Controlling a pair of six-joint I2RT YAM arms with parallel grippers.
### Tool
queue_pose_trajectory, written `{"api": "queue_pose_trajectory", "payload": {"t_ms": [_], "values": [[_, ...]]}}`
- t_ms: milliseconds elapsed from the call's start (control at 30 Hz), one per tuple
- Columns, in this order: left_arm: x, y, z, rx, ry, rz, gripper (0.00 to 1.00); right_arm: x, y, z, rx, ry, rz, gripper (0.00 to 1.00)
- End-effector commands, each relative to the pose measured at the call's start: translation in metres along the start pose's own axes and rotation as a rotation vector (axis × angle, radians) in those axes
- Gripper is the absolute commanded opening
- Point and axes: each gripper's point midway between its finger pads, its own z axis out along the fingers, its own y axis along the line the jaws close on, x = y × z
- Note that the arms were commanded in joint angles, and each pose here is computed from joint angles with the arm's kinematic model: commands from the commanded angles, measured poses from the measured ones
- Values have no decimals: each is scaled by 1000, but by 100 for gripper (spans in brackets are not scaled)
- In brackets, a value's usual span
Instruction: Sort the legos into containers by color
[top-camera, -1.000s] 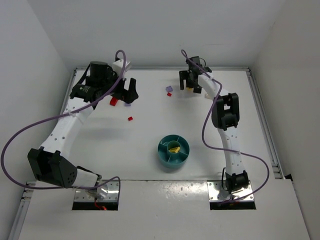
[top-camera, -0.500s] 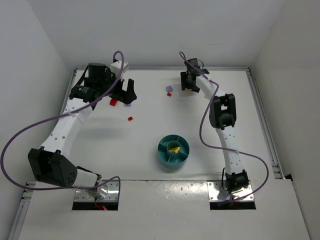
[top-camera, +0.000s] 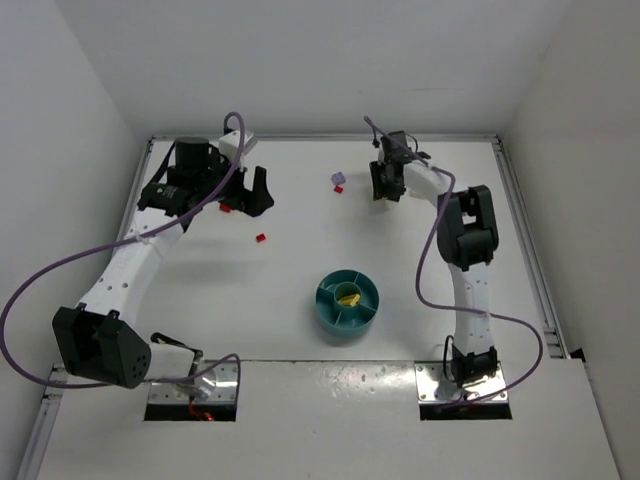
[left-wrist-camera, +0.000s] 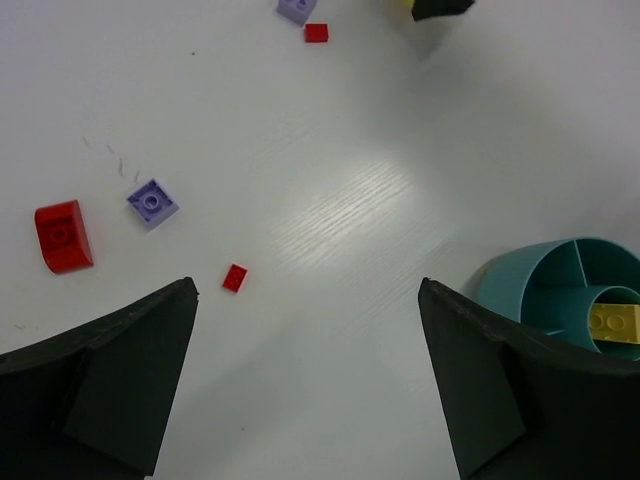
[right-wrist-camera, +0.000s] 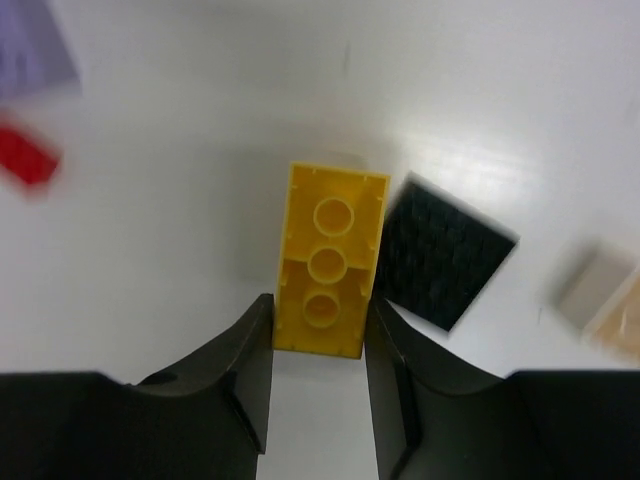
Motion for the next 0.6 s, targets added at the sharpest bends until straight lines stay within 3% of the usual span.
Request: {"api": "queue_pose_trajectory", "payload": {"t_ms": [0,200,300,433,567], "values": [[-25,-12,-22,38,-125,22,99,-20,23,-77,-173,-137,-77,6],[-11,-33,-23,165,-133,13,99,26,72,-186,-537,-223,-292,6],[-8,-49,-21,271,-131,-4,99,54,96,-218,-734,-180,-349,6],[1,-82,-24,503,-104,-46,99,78,124,-274,-983,-250,-500,6],[2,-101,-27,636,-92,-91,97,95,146,-310,-1175,-291,-547,8]]}}
